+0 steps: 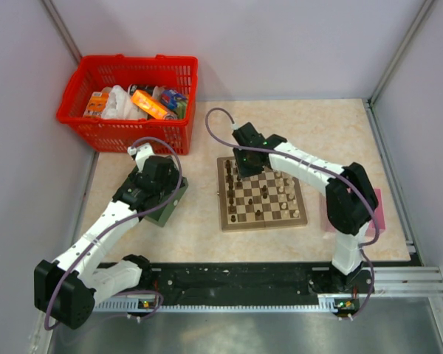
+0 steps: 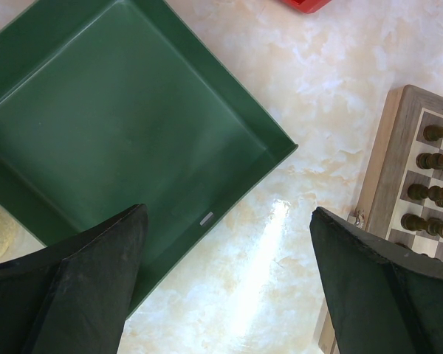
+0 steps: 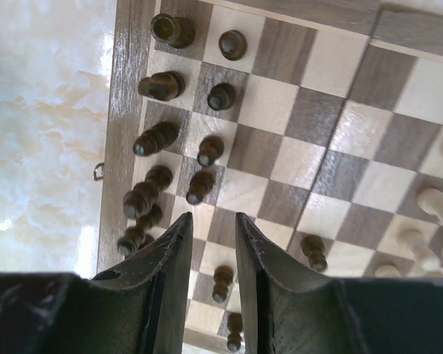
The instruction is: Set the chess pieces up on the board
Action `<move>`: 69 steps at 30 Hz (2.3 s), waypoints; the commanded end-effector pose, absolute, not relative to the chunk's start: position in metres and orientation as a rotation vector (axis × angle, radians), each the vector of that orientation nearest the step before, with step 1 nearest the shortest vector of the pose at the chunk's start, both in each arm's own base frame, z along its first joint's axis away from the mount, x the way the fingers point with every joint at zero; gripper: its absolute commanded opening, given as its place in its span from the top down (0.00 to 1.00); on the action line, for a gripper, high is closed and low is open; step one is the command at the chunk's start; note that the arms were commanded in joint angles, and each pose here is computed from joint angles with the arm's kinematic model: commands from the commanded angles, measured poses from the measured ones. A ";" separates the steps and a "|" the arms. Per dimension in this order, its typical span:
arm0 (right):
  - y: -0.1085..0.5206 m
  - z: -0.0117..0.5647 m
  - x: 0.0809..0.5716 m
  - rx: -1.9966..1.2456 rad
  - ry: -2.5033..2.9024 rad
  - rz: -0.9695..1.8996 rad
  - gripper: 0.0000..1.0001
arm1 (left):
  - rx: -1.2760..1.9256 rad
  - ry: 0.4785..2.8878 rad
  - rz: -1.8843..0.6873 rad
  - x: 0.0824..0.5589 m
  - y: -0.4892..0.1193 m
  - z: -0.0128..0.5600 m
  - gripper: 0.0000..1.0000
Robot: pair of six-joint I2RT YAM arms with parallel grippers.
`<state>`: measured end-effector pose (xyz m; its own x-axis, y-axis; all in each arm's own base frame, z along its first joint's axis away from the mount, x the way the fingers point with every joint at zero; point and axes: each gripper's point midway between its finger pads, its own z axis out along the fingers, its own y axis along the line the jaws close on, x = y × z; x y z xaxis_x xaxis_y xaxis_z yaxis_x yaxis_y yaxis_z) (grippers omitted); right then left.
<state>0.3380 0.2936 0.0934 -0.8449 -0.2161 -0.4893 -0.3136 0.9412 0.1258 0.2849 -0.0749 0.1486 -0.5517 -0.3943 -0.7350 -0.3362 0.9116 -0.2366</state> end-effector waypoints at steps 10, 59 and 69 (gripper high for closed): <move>0.224 0.111 0.332 -0.202 2.595 0.213 0.69 | -0.525 2.151 -0.121 0.294 -0.078 0.161 0.04; 0.253 0.087 0.326 -0.309 2.644 0.256 0.85 | -0.524 2.156 -0.130 0.294 -0.079 0.159 0.04; 0.299 0.078 0.310 -0.418 2.648 0.292 0.85 | -0.529 2.144 -0.125 0.293 -0.077 0.162 0.04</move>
<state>0.3075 0.2782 0.0728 -0.8699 -0.2381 -0.4321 -0.3158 0.9416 0.1169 0.2868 -0.0773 0.1502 -0.5476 -0.3989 -0.7355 -0.3288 0.9109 -0.2492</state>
